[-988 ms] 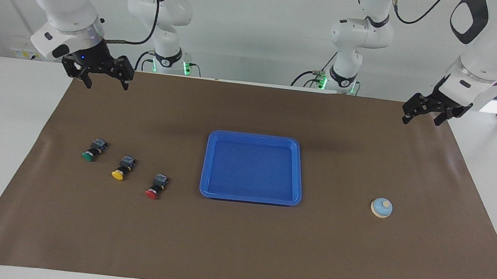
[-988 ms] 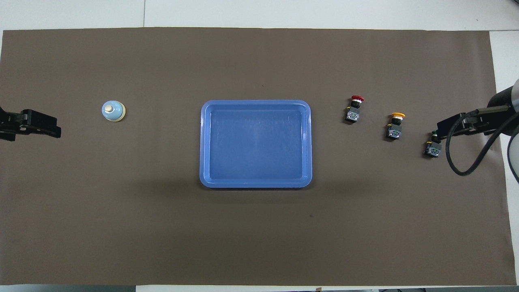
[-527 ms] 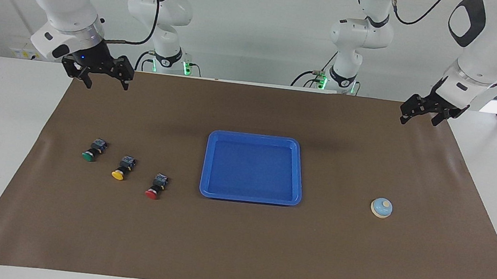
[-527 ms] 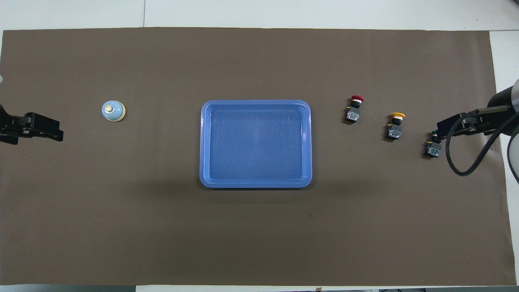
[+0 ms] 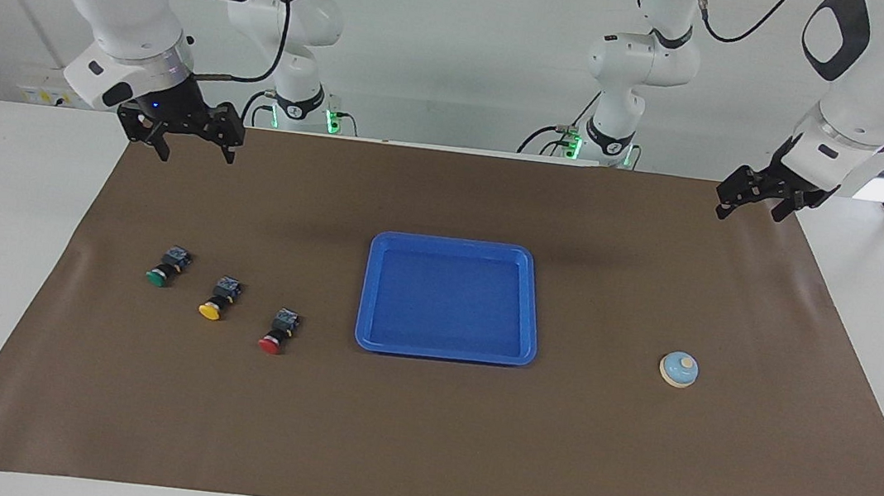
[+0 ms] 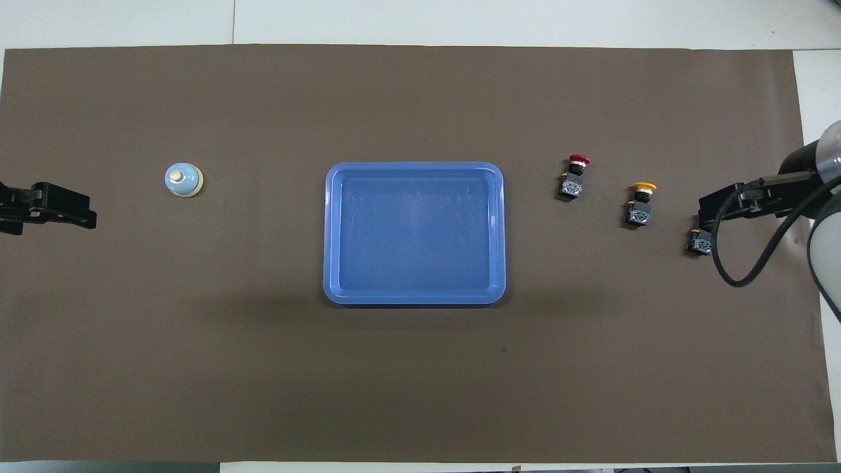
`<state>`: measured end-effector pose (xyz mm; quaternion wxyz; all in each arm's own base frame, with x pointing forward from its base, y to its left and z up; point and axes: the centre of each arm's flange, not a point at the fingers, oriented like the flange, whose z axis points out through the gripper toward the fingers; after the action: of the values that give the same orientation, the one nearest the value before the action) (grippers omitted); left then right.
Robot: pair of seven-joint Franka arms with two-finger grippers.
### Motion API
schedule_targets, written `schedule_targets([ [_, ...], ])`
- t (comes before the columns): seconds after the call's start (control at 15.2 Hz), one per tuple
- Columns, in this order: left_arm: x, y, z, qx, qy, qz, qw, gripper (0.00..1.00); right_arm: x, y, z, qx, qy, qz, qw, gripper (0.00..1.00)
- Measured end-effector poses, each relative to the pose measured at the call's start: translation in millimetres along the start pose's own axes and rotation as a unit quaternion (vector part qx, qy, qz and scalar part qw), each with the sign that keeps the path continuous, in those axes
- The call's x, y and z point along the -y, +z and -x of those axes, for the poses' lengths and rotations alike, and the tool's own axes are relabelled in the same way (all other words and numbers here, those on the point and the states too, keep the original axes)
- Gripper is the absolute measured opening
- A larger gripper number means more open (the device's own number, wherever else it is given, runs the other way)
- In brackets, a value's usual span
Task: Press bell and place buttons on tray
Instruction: 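Reach the right gripper to the red button and grasp it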
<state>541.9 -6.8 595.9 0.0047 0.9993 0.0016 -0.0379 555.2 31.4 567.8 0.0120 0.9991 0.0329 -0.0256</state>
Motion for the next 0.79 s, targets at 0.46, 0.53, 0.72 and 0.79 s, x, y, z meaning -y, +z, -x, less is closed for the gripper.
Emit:
schedule_targets([
  [0.46,0,0,0,0.000,0.000,0.000,1.000,1.00,44,90,-22,-0.004,0.071,-0.002,0.997,1.00],
  [0.53,0,0,0,0.000,0.000,0.000,1.000,1.00,47,105,-28,-0.011,0.080,-0.004,0.997,1.00],
  [0.72,0,0,0,0.000,0.000,0.000,1.000,1.00,56,155,-42,-0.034,0.086,-0.011,0.996,1.00],
  [0.79,0,0,0,0.000,0.000,0.000,1.000,1.00,57,168,-42,-0.036,0.086,-0.013,0.996,1.00],
])
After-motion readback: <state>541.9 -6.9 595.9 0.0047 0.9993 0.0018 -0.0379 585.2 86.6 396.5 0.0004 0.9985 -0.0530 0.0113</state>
